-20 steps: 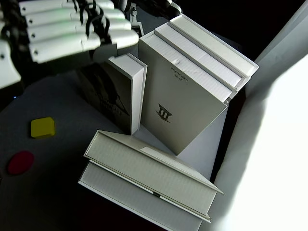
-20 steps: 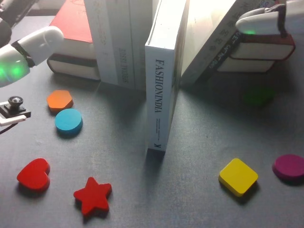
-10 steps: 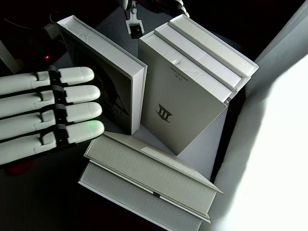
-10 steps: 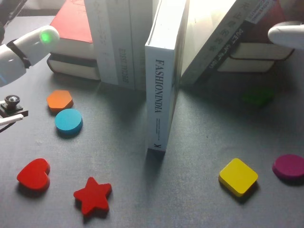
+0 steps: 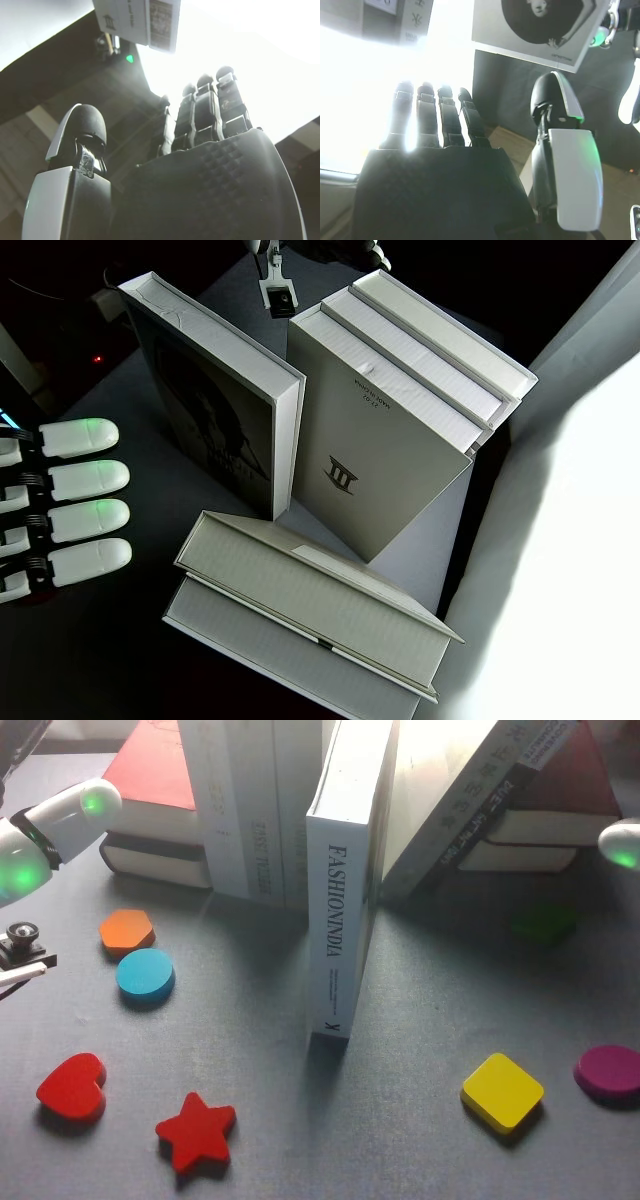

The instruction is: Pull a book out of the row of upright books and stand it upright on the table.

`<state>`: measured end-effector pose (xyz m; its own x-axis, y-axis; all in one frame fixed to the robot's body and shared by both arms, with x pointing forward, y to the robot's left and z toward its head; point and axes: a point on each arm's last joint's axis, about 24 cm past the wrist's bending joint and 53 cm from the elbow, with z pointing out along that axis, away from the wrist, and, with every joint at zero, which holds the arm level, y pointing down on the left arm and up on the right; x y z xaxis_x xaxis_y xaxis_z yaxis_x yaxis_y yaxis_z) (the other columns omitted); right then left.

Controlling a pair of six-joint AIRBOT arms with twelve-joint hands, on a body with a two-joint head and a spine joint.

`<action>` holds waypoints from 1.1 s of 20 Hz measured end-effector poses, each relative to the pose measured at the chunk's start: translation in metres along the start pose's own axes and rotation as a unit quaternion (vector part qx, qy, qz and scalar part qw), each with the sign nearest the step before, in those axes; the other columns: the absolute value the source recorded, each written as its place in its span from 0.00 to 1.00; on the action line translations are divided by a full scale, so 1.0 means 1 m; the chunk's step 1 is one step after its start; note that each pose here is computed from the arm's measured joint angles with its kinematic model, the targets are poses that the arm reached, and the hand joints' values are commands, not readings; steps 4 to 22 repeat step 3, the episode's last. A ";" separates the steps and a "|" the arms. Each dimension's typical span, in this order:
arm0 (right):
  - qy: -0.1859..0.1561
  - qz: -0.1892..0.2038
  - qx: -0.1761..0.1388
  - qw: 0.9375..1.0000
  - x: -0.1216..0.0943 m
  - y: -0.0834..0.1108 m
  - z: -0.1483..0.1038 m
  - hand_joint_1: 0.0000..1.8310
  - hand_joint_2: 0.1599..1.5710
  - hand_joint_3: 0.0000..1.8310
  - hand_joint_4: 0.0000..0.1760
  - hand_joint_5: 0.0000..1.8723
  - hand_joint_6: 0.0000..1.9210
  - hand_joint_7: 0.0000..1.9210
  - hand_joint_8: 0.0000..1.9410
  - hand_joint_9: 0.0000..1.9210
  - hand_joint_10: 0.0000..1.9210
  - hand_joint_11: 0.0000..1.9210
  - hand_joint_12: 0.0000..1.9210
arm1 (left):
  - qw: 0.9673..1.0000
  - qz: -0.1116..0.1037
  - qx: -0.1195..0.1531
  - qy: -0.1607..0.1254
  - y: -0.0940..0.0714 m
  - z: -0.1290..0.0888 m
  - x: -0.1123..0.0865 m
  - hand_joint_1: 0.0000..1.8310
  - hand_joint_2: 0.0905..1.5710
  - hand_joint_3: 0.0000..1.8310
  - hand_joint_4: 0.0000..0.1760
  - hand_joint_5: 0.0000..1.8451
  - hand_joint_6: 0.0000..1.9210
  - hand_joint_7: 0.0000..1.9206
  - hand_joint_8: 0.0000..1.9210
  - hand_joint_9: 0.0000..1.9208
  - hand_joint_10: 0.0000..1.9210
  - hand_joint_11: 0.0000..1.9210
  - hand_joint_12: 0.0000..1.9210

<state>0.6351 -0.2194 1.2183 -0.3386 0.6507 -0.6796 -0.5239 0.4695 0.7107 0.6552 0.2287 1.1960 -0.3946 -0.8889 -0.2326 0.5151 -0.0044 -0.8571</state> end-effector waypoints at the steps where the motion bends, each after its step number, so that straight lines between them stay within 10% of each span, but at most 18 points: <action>1: -0.008 0.005 0.001 1.000 -0.002 -0.001 -0.003 0.27 0.74 0.01 0.00 0.00 0.00 0.00 0.00 0.00 0.00 0.00 0.00 | 1.000 0.000 0.002 0.000 -0.001 0.000 0.000 0.24 0.87 0.00 0.63 0.00 0.00 0.00 0.00 0.00 0.00 0.00 0.00; 3: -0.021 0.014 -0.002 1.000 -0.004 -0.001 -0.010 0.26 0.73 0.00 0.01 0.00 0.00 0.00 0.00 0.00 0.00 0.00 0.00 | 1.000 0.001 0.004 0.000 -0.002 -0.001 0.000 0.23 0.87 0.00 0.45 0.00 0.00 0.00 0.00 0.00 0.00 0.00 0.00; 22: -0.021 0.014 -0.002 1.000 -0.004 -0.001 -0.010 0.26 0.73 0.00 0.01 0.00 0.00 0.00 0.00 0.00 0.00 0.00 0.00 | 1.000 0.001 0.004 0.000 -0.002 -0.001 0.000 0.23 0.87 0.00 0.45 0.00 0.00 0.00 0.00 0.00 0.00 0.00 0.00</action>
